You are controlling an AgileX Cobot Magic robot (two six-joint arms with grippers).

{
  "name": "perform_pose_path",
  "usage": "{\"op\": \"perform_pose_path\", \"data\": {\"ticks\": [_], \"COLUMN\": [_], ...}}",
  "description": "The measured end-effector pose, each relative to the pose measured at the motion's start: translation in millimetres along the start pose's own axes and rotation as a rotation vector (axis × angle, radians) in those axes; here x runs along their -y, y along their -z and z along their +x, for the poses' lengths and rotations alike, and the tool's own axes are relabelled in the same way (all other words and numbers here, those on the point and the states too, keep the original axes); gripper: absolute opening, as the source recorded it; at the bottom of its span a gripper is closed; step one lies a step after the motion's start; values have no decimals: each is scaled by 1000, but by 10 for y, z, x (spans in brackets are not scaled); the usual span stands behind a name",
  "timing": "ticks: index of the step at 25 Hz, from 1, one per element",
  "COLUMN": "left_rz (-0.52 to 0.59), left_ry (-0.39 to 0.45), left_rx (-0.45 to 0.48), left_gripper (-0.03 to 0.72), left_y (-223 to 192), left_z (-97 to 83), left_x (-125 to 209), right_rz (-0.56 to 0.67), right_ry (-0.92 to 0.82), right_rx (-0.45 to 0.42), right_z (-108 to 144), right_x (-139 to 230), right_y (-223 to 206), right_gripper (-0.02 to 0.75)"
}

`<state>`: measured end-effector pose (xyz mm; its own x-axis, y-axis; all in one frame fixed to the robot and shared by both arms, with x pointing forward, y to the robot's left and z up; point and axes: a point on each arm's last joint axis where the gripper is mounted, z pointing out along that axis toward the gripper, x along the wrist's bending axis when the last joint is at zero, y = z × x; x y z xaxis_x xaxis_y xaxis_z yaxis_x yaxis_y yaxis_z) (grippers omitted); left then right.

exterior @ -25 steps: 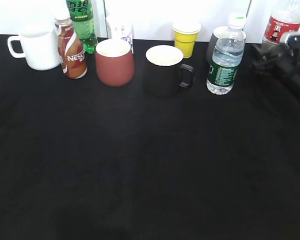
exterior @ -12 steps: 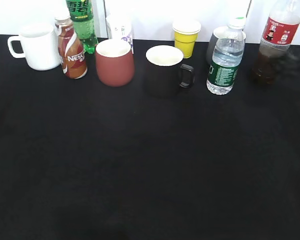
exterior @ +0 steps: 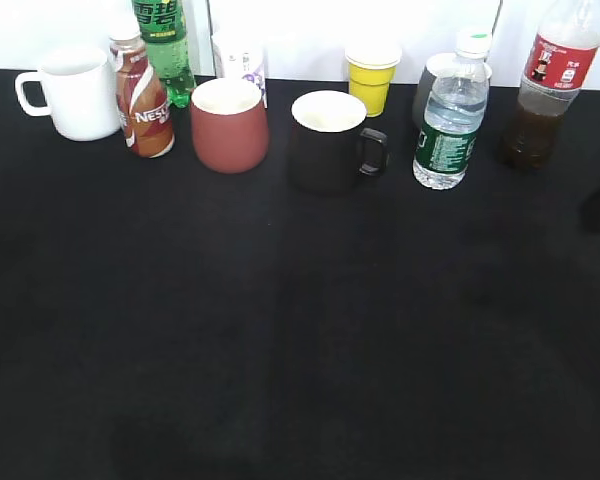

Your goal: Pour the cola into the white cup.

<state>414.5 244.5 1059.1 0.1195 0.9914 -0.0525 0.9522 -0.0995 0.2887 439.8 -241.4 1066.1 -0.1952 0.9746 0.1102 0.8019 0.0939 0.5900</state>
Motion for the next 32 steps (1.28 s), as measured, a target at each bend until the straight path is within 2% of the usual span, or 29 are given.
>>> {"op": "perform_pose_path", "data": {"ticks": [1, 2, 7, 9, 10, 12, 14, 16, 23, 32], "left_rz": [20, -16, -428, -551, -580, -609, -603, -614, -640, -640], "left_ry": [1, 2, -34, -84, -117, -145, -147, -151, -157, -158], "left_rx": [-4, 4, 88, 115, 112, 107, 107, 106, 107, 107], "left_gripper": [245, 245, 245, 265, 304, 437, 480, 482, 475, 460], "left_y": [104, 248, 958, 983, 919, 779, 668, 524, 452, 452], "left_z": [24, 47, 198, 259, 285, 321, 321, 310, 302, 302], "left_x": [109, 218, 954, 1328, 1467, 1647, 1654, 1603, 1563, 1563], "right_rz": [-46, -70, -216, -250, -293, -349, -332, -267, -368, -381], "right_ry": [6, 13, 46, 72, 88, 103, 106, 108, 126, 138], "right_rx": [-9, -15, -26, 10, 23, 29, 31, 46, 43, 45], "right_z": [13, 20, -1, -59, -86, -127, -158, -186, -182, -181], "right_x": [44, 117, 700, 1044, 1208, 1489, 1680, 1752, 1668, 1649], "right_y": [204, 389, 1252, 1509, 1589, 1574, 1398, 1196, 1120, 1094], "right_gripper": [510, 510, 510, 510, 515, 571, 585, 585, 587, 587]}}
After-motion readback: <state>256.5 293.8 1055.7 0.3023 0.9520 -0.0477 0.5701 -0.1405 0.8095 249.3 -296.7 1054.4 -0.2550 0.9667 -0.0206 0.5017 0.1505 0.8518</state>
